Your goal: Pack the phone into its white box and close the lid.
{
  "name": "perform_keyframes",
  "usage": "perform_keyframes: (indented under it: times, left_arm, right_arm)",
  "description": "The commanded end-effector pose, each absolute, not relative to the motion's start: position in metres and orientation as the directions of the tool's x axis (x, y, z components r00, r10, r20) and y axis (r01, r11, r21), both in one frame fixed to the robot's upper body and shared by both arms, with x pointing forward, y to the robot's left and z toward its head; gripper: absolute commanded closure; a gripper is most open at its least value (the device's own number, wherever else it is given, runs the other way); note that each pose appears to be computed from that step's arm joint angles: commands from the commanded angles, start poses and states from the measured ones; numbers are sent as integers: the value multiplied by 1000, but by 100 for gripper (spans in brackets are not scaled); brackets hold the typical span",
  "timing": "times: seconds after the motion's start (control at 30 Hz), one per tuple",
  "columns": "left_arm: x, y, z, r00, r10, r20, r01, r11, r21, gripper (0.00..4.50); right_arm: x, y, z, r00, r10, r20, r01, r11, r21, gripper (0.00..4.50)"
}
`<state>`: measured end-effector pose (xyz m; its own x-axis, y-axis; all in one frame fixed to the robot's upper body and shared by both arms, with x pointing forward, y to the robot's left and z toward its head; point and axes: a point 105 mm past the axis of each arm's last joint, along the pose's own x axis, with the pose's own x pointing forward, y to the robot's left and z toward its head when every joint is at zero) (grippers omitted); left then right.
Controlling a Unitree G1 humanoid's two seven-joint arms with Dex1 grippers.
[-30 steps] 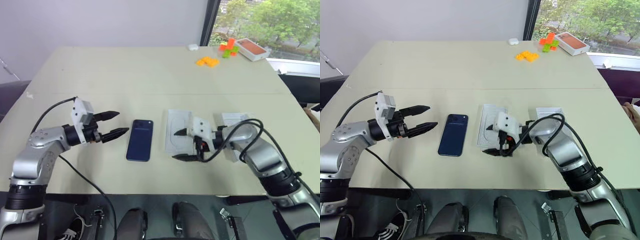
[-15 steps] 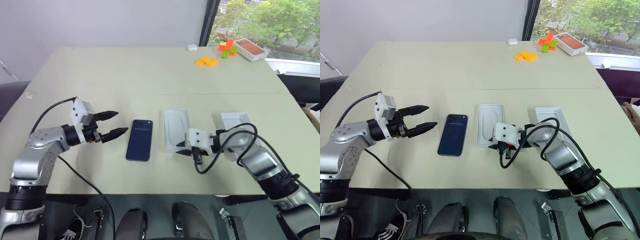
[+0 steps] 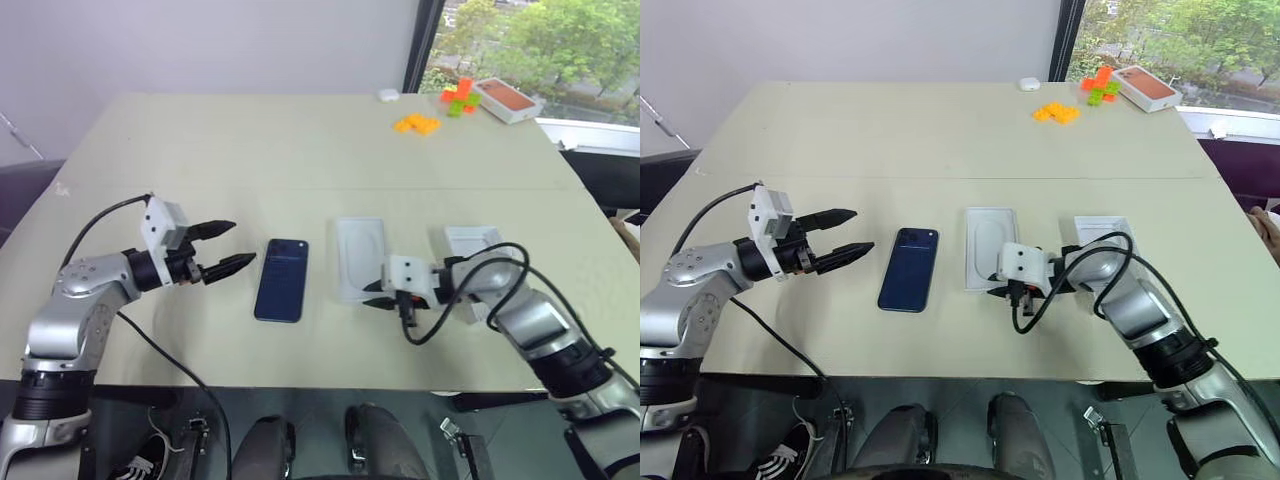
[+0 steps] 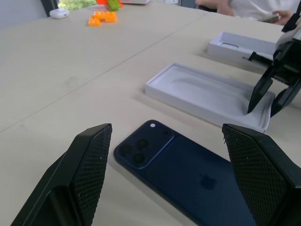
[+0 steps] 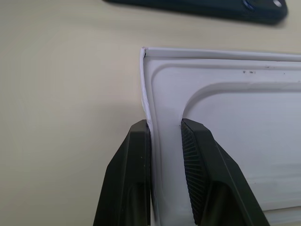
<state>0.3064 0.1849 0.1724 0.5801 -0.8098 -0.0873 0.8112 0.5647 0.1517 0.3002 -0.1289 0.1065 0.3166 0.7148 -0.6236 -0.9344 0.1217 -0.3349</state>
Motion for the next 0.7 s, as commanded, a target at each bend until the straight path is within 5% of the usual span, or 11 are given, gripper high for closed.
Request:
perform_keyframes:
  times: [0.03,0.43,0.53,0.7]
  left_arm:
    - [305,187,181,583,-810,-66,804,563,189,52]
    - [308,187,181,581,-811,-63,805,562,193,52]
    - [308,187,180,585,-808,-65,803,566,188,52]
    - [307,190,179,597,-800,-66,797,580,169,52]
  right_arm:
    - [296,-146,112,328,698,-636,-934,140,-328,372]
    - [277,-143,106,270,730,-628,-957,130,-261,372]
    - [275,-139,107,255,742,-620,-962,132,-238,266]
    - [281,-138,115,276,746,-606,-953,129,-276,13]
